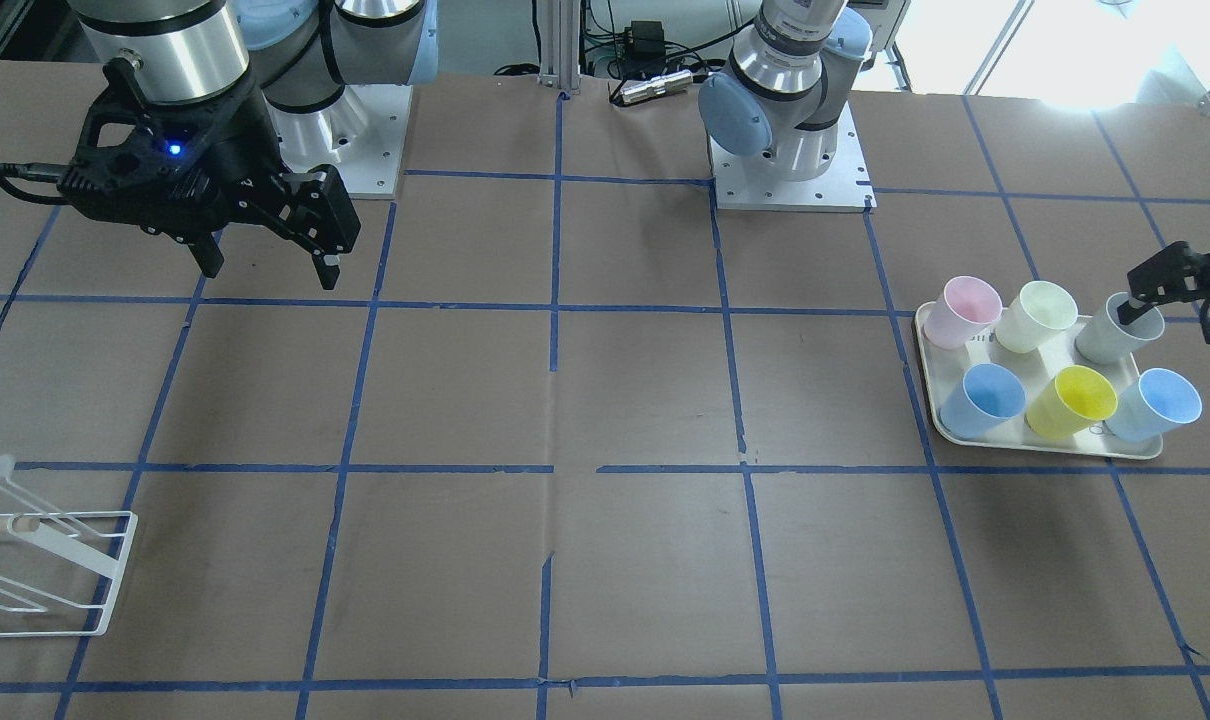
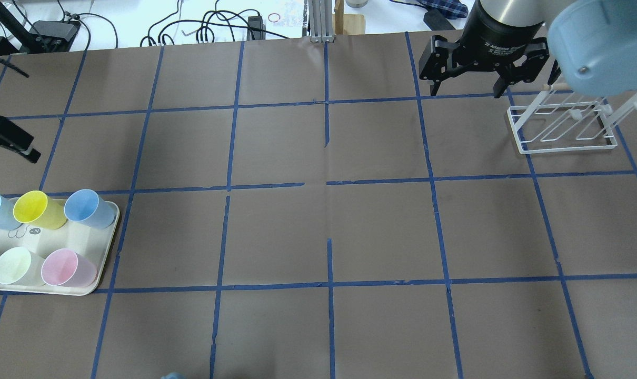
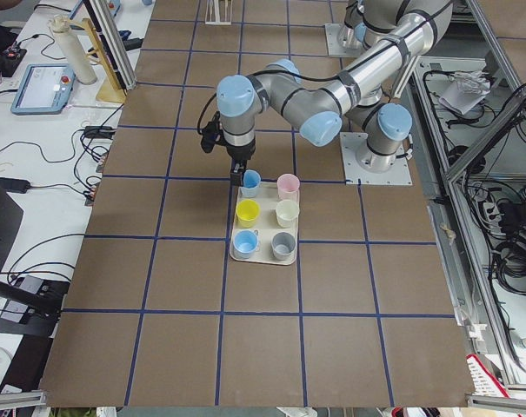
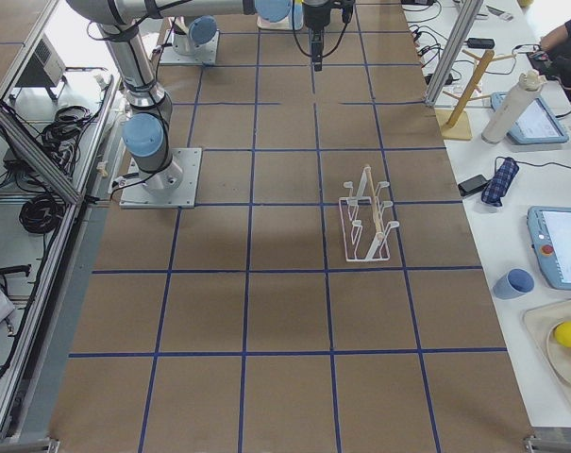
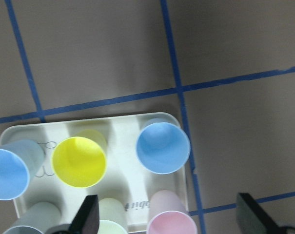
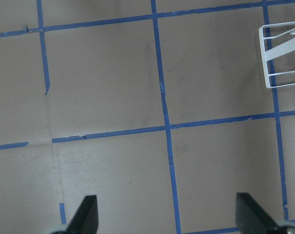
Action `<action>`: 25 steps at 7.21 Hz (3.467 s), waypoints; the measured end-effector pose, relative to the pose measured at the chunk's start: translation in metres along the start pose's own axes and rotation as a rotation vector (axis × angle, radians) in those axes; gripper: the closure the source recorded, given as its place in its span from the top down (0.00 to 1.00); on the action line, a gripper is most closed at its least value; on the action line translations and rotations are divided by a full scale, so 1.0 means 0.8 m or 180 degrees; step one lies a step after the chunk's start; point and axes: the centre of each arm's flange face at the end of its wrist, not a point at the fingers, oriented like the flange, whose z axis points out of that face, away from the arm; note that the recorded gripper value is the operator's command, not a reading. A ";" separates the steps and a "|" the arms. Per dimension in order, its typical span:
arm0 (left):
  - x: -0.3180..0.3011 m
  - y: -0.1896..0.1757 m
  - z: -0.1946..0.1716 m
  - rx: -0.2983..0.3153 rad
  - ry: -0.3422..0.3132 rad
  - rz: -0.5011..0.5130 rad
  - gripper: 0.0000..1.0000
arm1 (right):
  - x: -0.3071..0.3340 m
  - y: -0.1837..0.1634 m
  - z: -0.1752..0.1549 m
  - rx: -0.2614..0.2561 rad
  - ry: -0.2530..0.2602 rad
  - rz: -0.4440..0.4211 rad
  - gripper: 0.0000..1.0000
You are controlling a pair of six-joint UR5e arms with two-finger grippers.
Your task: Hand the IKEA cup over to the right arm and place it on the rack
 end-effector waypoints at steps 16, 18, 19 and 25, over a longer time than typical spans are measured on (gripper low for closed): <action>-0.160 0.177 0.203 -0.0011 -0.0056 0.0327 0.00 | 0.000 0.003 -0.005 0.0017 -0.0009 -0.0001 1.00; -0.153 0.184 0.203 -0.0152 0.0041 0.0302 0.00 | 0.001 0.003 -0.005 0.0012 -0.0004 0.0001 1.00; -0.153 0.184 0.201 -0.0166 0.0057 0.0298 0.00 | 0.001 0.003 -0.004 0.0008 -0.0002 0.0003 1.00; -0.166 0.169 0.113 -0.0067 0.0047 0.0324 0.00 | 0.001 0.002 -0.005 0.0021 -0.0003 0.0001 1.00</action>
